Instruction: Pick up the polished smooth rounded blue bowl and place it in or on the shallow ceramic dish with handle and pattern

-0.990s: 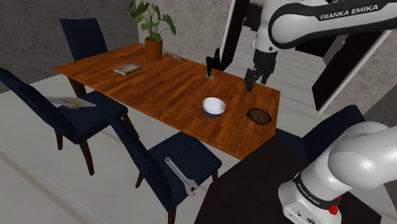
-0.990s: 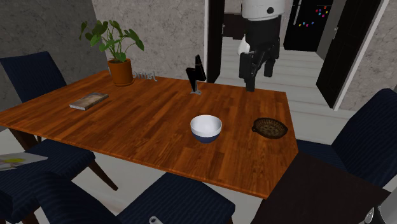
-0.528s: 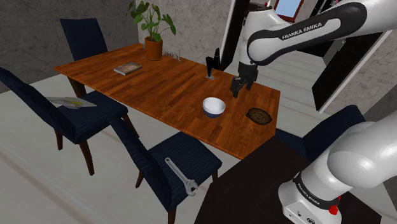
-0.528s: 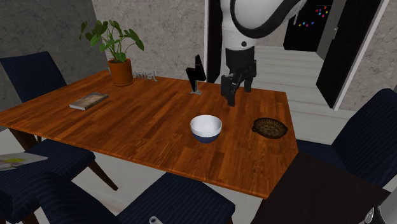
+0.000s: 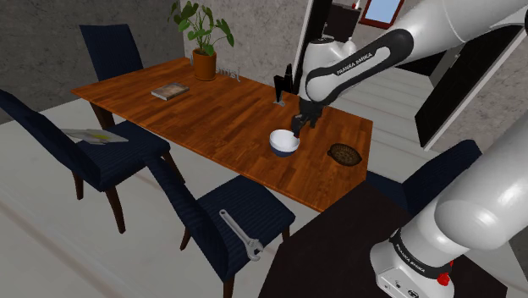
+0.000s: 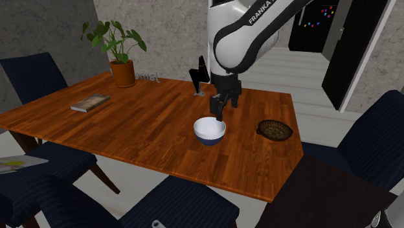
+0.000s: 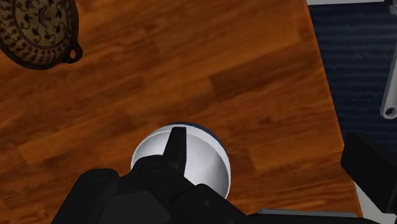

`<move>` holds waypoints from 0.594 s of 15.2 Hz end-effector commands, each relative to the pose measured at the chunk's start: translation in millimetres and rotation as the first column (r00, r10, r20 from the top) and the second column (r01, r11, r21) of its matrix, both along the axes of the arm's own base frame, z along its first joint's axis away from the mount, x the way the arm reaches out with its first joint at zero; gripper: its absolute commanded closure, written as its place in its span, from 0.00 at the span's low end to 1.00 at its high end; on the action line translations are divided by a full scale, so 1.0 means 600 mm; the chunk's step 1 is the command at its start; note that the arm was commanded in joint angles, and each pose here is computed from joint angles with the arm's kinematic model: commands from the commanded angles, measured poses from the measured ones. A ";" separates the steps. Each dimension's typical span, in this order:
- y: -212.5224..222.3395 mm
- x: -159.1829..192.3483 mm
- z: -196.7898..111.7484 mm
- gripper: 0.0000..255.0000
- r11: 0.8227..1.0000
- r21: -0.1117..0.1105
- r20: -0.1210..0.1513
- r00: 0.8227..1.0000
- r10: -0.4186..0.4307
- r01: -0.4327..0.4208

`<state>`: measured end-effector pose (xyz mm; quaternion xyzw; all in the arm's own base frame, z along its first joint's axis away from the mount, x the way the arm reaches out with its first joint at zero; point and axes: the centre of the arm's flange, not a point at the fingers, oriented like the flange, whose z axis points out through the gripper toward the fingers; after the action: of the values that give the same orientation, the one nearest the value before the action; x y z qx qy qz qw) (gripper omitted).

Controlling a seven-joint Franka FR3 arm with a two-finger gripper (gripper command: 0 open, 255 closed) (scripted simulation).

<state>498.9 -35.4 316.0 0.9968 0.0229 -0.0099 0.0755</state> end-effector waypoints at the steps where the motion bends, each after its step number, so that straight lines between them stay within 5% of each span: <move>1: -0.008 0.031 -0.039 0.00 1.000 0.001 0.005 1.000 0.010 -0.010; 9: -0.024 0.141 -0.171 0.00 0.999 0.008 0.021 0.999 0.046 -0.046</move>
<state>574.7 -49.6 224.5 0.9965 0.0430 0.0007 0.0723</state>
